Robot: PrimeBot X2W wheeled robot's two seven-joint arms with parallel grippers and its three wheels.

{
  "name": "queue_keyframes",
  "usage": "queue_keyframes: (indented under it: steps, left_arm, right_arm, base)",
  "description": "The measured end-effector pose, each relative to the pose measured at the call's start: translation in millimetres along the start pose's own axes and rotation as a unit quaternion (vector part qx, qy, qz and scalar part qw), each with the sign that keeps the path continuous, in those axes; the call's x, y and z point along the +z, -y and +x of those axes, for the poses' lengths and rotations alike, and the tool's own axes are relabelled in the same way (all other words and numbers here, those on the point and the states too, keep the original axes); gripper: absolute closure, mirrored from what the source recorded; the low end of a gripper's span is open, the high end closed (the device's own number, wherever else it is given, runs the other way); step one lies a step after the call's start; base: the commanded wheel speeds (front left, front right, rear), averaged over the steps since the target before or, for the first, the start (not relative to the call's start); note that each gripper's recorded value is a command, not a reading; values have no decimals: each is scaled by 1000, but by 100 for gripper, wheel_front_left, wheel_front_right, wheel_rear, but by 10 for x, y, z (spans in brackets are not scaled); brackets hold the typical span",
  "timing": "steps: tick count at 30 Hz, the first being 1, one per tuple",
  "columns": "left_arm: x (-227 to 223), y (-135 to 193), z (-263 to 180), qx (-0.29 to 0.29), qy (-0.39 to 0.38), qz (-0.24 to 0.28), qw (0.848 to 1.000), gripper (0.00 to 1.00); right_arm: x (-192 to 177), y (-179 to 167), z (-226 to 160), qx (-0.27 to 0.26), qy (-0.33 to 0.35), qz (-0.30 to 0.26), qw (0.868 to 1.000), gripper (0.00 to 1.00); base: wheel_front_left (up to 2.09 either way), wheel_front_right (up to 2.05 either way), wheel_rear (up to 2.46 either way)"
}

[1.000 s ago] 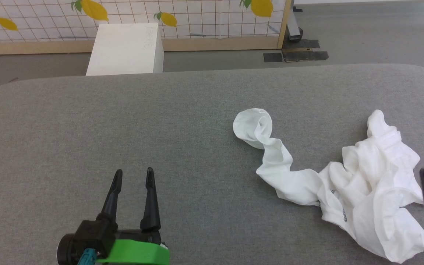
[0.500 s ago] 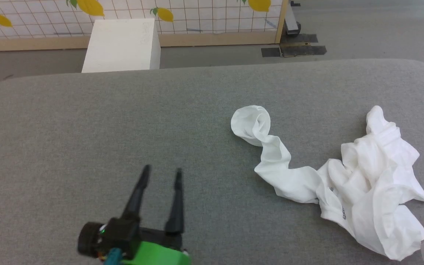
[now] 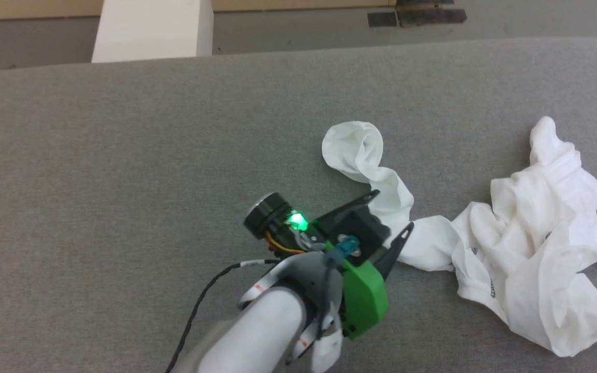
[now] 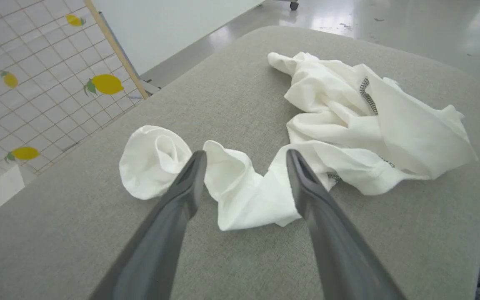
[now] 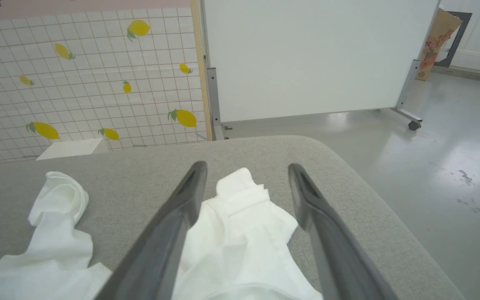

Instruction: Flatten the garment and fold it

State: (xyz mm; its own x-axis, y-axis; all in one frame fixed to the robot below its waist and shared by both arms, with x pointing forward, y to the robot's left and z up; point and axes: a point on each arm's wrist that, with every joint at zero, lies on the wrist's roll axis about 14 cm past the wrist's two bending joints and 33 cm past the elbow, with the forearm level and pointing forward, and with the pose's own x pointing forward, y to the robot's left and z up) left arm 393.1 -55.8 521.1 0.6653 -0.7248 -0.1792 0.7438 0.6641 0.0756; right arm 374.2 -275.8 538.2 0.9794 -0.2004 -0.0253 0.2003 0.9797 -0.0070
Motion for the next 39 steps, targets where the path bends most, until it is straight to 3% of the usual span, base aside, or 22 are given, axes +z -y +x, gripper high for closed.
queue_keyframes:
  steps: [3,14,15,16,17,23,30,34,39]
  left_arm:
    - [-235,48,151,-26,-48,23,998,0]
    - [-1113,1,380,-61,-189,16,980,0]
    - [-1183,32,377,-67,-202,14,977,6]
    - [-1225,56,374,-72,-209,11,975,83]
    - [-1244,89,378,-78,-213,9,974,100]
    - [-1147,88,401,-81,-185,-8,979,100]
    - [-672,-237,426,-20,-81,-20,996,100]
    - [-182,-601,322,51,9,-40,998,100]
    - [266,-1332,-222,185,89,-32,978,100]
  right_arm:
    - [-70,1,49,-2,-9,1,1000,0]
    - [-348,24,124,-9,-46,2,999,0]
    - [-363,22,123,-9,-49,3,999,0]
    - [-374,23,121,-9,-50,4,999,0]
    - [-383,20,121,-9,-52,4,999,0]
    - [-370,-17,141,-3,-48,8,999,0]
    - [-278,-109,164,11,-35,17,999,0]
    - [-185,-163,161,20,-24,20,999,0]
    - [-81,-238,172,32,-12,22,999,0]
  base:
    - [0,0,0]
    - [0,0,0]
    - [0,0,0]
    - [0,0,0]
    - [0,0,0]
    - [0,0,0]
    - [0,0,0]
    - [0,0,0]
    - [0,0,0]
